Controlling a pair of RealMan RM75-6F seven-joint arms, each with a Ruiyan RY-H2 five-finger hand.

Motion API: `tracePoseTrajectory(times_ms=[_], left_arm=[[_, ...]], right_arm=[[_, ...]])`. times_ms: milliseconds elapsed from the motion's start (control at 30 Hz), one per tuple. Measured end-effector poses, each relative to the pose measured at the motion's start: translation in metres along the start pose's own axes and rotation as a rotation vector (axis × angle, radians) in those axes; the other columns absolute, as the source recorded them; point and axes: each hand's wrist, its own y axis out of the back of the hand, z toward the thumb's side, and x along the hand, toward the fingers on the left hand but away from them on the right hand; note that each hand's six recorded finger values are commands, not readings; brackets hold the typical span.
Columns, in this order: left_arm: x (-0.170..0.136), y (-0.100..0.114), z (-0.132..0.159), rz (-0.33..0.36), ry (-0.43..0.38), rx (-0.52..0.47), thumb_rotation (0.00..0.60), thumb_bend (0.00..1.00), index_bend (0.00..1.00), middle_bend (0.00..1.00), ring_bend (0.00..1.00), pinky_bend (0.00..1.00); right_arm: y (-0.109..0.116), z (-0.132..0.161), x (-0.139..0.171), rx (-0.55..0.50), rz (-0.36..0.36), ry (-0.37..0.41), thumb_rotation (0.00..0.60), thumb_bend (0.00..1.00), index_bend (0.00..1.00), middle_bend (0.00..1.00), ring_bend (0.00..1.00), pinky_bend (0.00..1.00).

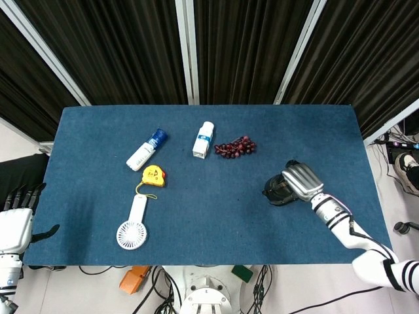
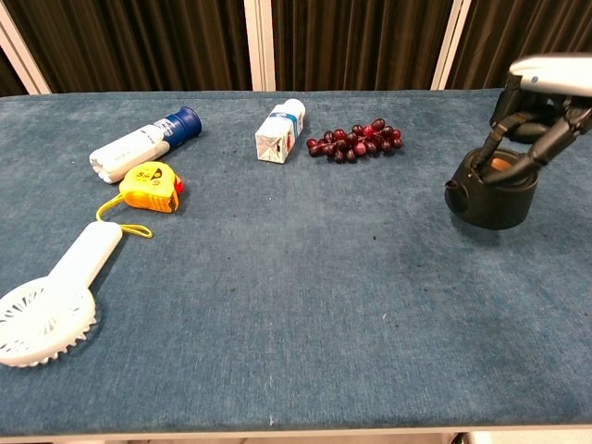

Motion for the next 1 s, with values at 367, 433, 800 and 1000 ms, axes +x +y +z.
tracePoseTrajectory(times_ms=[367,433,800,1000], left_arm=[[-0.001,0.004,0.003,0.012,-0.009,0.005,0.6,0.16,0.07,0.1,0.02,0.0],[-0.001,0.005,0.003,0.014,-0.009,0.005,0.6,0.16,0.07,0.1,0.02,0.0],[-0.002,0.005,0.001,0.018,-0.007,0.003,0.6,0.16,0.07,0.1,0.02,0.0],[-0.001,0.004,0.002,0.019,-0.013,0.0,0.6,0.16,0.07,0.1,0.02,0.0]], right_arm=[[0.009,0.002,0.012,-0.006,-0.104,0.041,0.377,0.5,1.0,1.0,1.0,0.39],[0.01,0.003,0.014,-0.009,-0.119,0.05,0.381,0.51,1.0,1.0,1.0,0.4],[0.008,0.016,0.011,0.034,-0.156,0.09,0.439,0.53,1.0,1.0,1.0,0.48],[0.009,0.034,0.0,0.117,-0.182,0.128,0.448,0.53,1.0,1.0,1.0,0.51]])
